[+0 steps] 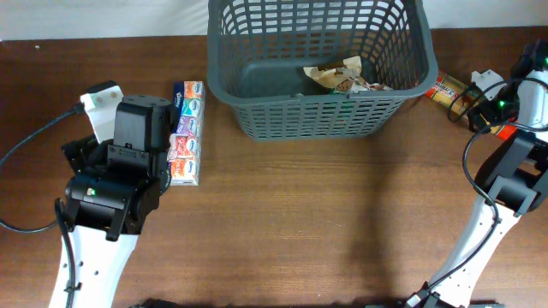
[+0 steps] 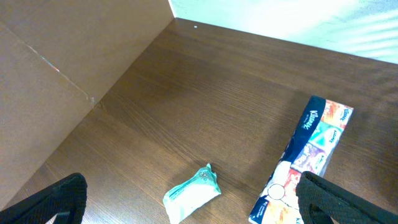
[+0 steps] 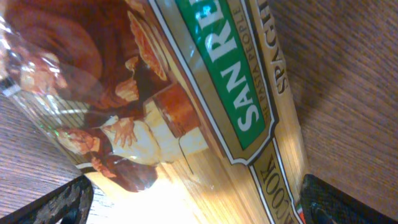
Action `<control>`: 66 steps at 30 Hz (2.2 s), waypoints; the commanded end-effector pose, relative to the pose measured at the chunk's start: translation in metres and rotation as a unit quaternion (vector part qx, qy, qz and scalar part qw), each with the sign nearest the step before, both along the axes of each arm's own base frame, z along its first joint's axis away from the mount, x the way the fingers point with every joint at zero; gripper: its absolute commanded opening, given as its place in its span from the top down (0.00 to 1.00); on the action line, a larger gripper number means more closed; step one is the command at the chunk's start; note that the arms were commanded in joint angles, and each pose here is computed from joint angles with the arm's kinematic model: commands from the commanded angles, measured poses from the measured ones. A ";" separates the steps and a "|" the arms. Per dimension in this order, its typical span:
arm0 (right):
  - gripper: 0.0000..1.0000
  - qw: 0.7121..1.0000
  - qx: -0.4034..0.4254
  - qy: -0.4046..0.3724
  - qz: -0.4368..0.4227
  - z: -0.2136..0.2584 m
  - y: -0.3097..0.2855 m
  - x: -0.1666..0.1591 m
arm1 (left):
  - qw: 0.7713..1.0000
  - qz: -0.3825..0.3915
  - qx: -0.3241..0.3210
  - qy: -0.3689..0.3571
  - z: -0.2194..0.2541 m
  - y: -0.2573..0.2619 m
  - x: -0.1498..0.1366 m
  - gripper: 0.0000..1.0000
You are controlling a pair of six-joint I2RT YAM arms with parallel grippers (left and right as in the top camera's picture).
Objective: Pack container
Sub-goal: 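Lower the right gripper onto the spaghetti pack and grasp it, then lift the spaghetti pack and carry it over the basket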
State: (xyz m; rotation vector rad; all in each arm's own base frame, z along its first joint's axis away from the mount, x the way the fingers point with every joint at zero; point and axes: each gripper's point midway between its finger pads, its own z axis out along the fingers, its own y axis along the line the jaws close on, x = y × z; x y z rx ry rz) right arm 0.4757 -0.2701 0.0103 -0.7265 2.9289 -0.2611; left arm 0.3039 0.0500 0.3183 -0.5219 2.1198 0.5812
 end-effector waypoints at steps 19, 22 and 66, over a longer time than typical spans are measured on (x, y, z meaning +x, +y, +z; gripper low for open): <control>0.27 0.996 0.093 0.009 -0.003 -0.045 0.032 -0.001 | 1.000 0.007 -0.002 -0.007 0.004 0.002 0.000 0.00; 0.48 0.996 0.093 0.009 -0.003 -0.045 0.032 -0.001 | 1.000 0.006 -0.003 -0.007 0.004 0.002 0.001 0.00; 0.96 0.797 0.277 -0.496 -0.207 0.457 0.092 -0.016 | 1.000 0.006 -0.003 -0.007 0.004 0.002 0.001 0.00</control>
